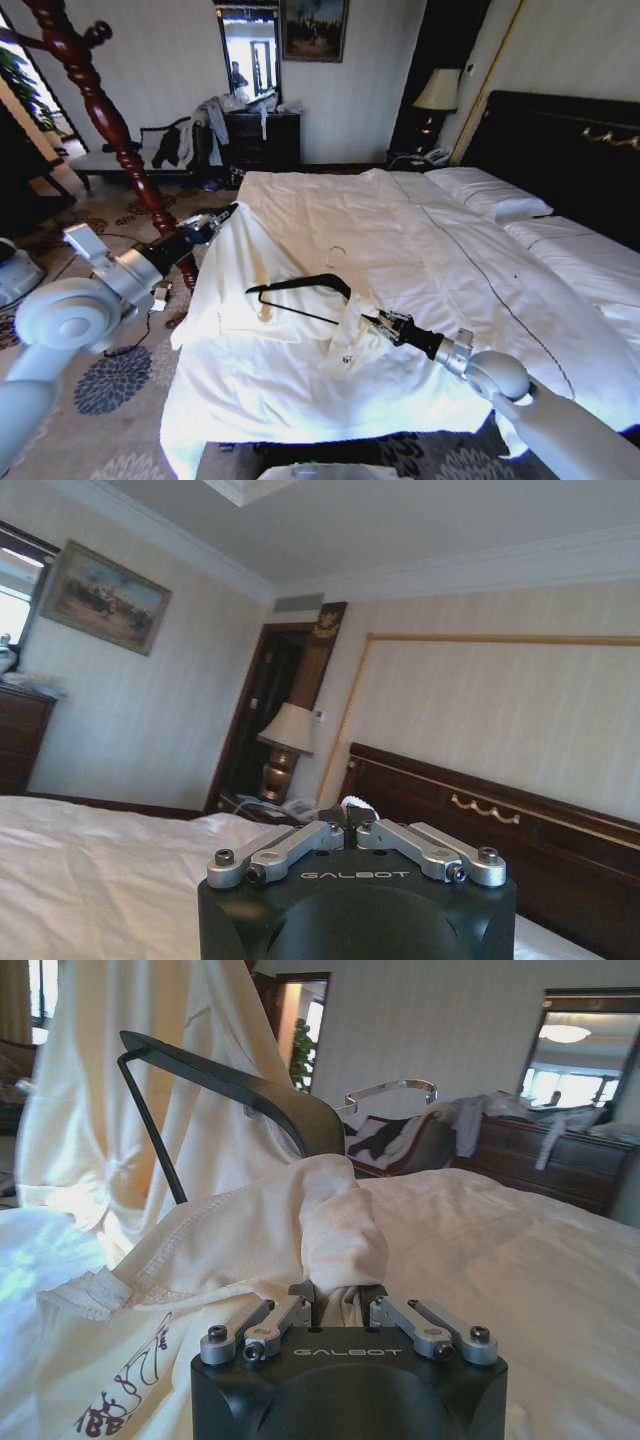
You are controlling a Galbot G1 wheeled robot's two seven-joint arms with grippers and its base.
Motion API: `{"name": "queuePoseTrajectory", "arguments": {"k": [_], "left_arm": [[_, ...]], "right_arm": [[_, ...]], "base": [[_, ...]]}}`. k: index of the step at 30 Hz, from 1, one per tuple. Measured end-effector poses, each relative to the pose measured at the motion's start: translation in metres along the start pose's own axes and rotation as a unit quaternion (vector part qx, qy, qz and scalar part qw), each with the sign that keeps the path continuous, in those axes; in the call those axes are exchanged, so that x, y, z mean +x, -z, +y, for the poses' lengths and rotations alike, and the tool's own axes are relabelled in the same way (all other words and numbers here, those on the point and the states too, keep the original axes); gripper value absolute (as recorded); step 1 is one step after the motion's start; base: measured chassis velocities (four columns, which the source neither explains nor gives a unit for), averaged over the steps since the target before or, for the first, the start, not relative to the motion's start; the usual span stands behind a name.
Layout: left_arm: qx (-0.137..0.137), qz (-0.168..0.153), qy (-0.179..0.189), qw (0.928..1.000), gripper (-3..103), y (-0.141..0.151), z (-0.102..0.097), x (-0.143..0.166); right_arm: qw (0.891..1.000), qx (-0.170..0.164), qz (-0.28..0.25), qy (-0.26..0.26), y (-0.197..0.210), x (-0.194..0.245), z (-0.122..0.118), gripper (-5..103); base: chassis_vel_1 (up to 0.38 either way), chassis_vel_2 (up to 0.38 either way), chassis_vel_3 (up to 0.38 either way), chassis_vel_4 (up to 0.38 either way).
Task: Pick up the clothes from the bed and hang them on the clothes hanger.
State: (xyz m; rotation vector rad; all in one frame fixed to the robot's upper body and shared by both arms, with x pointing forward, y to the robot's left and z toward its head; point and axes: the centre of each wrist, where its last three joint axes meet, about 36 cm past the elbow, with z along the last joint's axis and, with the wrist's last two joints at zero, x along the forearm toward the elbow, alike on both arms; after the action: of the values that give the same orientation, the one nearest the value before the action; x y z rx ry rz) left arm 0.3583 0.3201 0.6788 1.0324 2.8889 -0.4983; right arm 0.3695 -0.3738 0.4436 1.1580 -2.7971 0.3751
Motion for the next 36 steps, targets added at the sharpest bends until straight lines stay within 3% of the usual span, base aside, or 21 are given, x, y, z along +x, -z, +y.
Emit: {"name": "queuePoseTrajectory", "arguments": {"k": [11,18,23,29,36], "left_arm": [[0.0,0.009,-0.017,0.9998,0,-0.011,-0.021,0.009],[0.005,0.02,-0.036,0.9991,0,-0.021,-0.034,0.009],[0.007,0.042,-0.047,0.998,0,-0.035,-0.04,0.008],[0.006,0.092,-0.058,0.9941,0,-0.057,-0.042,0.001],[0.001,0.128,-0.073,0.989,0,-0.077,-0.037,-0.015]], "right_arm": [[0.997,0.004,0.018,-0.075,-0.003,0.002,-0.001,19],[0.997,0.005,0.012,-0.077,0.002,-0.002,0.005,19],[0.997,0.007,0.005,-0.071,0.001,-0.009,0.014,19],[0.997,0.024,0.003,-0.069,-0.004,-0.029,0.022,19],[0.992,0.068,0.005,-0.104,-0.022,-0.069,0.016,19]], "base": [[0.0,0.0,0.0,0.0],[0.0,0.0,0.0,0.0],[0.0,0.0,0.0,0.0],[0.0,0.0,0.0,0.0],[0.0,0.0,0.0,0.0]]}}
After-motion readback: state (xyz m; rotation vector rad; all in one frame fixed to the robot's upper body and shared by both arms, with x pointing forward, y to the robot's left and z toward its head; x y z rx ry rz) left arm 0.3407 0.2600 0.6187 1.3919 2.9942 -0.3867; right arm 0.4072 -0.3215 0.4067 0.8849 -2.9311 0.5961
